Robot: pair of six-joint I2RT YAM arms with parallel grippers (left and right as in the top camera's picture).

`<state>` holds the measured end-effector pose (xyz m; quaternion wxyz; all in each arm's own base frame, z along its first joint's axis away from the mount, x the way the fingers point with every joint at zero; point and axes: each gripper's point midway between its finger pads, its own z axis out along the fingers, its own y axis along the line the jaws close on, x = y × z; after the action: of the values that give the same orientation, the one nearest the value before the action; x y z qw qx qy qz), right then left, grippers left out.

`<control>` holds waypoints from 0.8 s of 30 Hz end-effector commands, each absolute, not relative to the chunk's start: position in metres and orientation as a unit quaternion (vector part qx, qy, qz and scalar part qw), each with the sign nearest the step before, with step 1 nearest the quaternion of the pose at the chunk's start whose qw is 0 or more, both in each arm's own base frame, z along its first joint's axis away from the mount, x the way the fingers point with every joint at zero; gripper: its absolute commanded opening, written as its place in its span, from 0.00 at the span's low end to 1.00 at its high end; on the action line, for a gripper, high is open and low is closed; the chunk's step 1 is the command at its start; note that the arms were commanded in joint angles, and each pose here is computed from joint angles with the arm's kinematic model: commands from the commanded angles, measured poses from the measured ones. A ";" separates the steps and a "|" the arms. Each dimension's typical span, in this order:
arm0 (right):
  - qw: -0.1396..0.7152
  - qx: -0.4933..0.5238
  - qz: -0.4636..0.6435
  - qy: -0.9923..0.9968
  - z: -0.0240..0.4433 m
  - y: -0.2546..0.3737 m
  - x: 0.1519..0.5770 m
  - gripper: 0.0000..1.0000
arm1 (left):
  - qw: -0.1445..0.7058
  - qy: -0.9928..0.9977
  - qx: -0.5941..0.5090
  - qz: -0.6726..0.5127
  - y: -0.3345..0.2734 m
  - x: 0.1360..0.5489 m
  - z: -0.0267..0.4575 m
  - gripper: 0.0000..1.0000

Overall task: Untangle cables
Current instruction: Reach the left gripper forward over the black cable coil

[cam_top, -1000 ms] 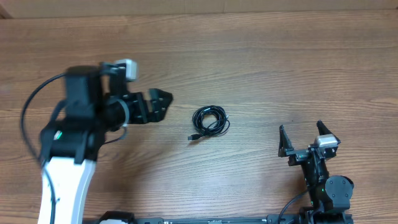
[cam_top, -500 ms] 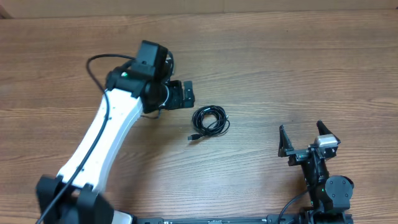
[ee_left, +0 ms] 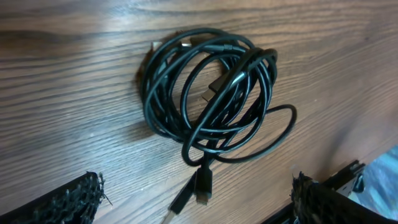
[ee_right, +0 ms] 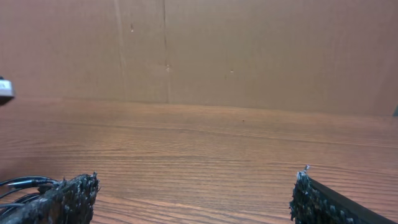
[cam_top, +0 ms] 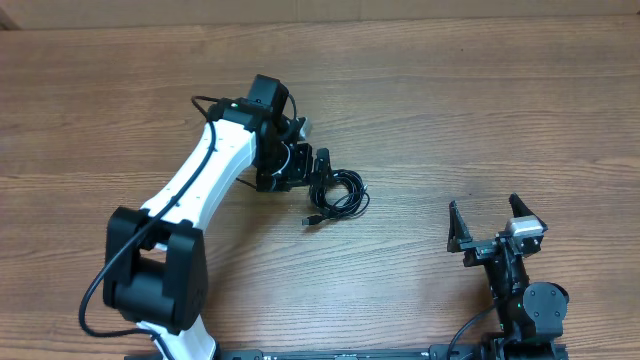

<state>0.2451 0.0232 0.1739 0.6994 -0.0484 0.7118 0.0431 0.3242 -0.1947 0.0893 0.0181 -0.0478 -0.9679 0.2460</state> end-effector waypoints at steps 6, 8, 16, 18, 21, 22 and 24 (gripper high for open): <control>0.701 -0.043 0.040 0.711 0.172 0.021 0.245 1.00 | -0.006 -0.963 -0.090 0.254 -0.214 0.337 0.081 1.00; 0.701 -0.043 0.040 0.711 0.172 0.021 0.245 1.00 | -0.011 -0.962 -0.091 0.256 -0.215 0.339 0.082 1.00; 0.701 -0.043 0.040 0.711 0.172 0.021 0.245 1.00 | -0.028 -0.958 -0.112 0.262 -0.230 0.342 0.083 0.99; 0.701 -0.043 0.040 0.711 0.172 0.021 0.245 1.00 | -0.028 -0.959 -0.117 0.256 -0.233 0.341 0.080 0.96; 0.701 -0.043 0.040 0.711 0.172 0.021 0.245 1.00 | -0.031 -0.971 -0.110 0.209 -0.223 0.344 0.067 0.87; 0.701 -0.043 0.040 0.711 0.172 0.021 0.245 1.00 | -0.029 -0.977 -0.099 0.188 -0.217 0.344 0.062 0.86; 0.701 -0.043 0.040 0.711 0.172 0.021 0.245 1.00 | -0.020 -0.982 -0.085 0.167 -0.210 0.343 0.054 0.80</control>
<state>0.2451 0.0233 0.1738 0.6993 -0.0485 0.7119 0.0433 0.3373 -0.2236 0.0711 -0.0233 -0.1042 -0.9685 0.2249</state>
